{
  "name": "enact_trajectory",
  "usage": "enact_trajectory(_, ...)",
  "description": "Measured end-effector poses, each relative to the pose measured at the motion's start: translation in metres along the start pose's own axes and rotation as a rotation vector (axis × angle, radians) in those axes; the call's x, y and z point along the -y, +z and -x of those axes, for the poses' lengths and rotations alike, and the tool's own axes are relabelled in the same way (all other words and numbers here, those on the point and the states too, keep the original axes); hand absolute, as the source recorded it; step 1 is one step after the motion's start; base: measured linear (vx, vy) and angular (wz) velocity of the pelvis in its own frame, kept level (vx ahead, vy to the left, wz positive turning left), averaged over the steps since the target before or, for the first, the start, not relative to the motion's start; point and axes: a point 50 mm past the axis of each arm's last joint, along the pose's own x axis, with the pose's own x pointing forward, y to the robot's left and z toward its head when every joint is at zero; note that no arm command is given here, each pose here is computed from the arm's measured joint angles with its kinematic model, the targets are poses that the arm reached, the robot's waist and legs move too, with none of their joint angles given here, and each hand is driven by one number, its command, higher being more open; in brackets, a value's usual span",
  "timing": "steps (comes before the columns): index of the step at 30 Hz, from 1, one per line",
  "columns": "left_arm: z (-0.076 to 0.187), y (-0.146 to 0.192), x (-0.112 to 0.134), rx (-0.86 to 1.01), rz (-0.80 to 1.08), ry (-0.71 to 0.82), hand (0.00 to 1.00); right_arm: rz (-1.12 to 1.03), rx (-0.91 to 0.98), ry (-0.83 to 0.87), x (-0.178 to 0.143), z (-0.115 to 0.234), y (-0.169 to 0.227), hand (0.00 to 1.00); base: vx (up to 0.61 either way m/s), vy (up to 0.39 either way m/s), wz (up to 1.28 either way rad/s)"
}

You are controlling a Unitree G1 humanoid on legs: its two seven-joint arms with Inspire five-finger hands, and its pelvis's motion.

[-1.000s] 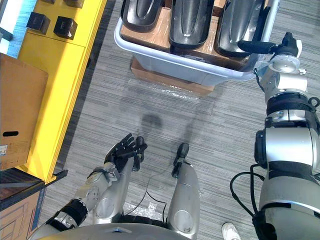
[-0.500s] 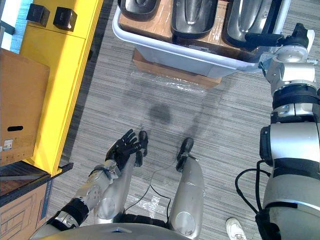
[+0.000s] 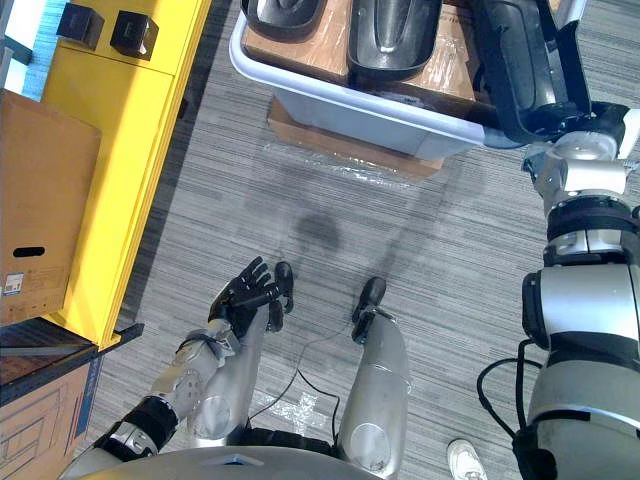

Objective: Walk over and take three plastic housings, then place them on the shelf

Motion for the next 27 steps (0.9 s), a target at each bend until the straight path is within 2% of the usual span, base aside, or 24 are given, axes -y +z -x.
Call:
enact_trajectory(10, 0.003, 0.0, 0.002, 0.028, 0.102, -0.005, 1.0, -0.146, 0.014, -0.095, 0.005, -0.002, -0.018, 0.0, 0.0, 0.0, 0.0)
enact_trajectory(14, 0.01, -0.005, 0.003, 0.034, 0.127, 0.003, 1.0, -0.218, 0.111, -0.12, 0.011, -0.001, -0.013, 0.0, 0.01, -0.005, -0.04)
enact_trajectory(17, 0.014, -0.002, 0.001, 0.069, 0.147, 0.024, 1.0, -0.207, 0.274, -0.126, 0.012, 0.006, 0.001, 0.0, 0.03, -0.011, -0.03)
enact_trajectory(21, 0.024, 0.028, -0.005, 0.199, 0.148, 0.038, 1.0, -0.248, 0.432, -0.112, 0.009, 0.019, 0.01, 0.0, 0.08, -0.037, 0.06)
enact_trajectory(26, 0.037, 0.052, -0.005, 0.304, 0.098, 0.013, 1.0, -0.255, 0.471, -0.132, 0.006, 0.027, -0.009, 0.0, 0.1, -0.005, 0.07)
enact_trajectory(27, 0.041, 0.064, 0.0, 0.358, 0.064, -0.007, 1.0, -0.263, 0.481, -0.12, 0.003, 0.035, -0.024, 0.0, 0.11, 0.011, -0.04)
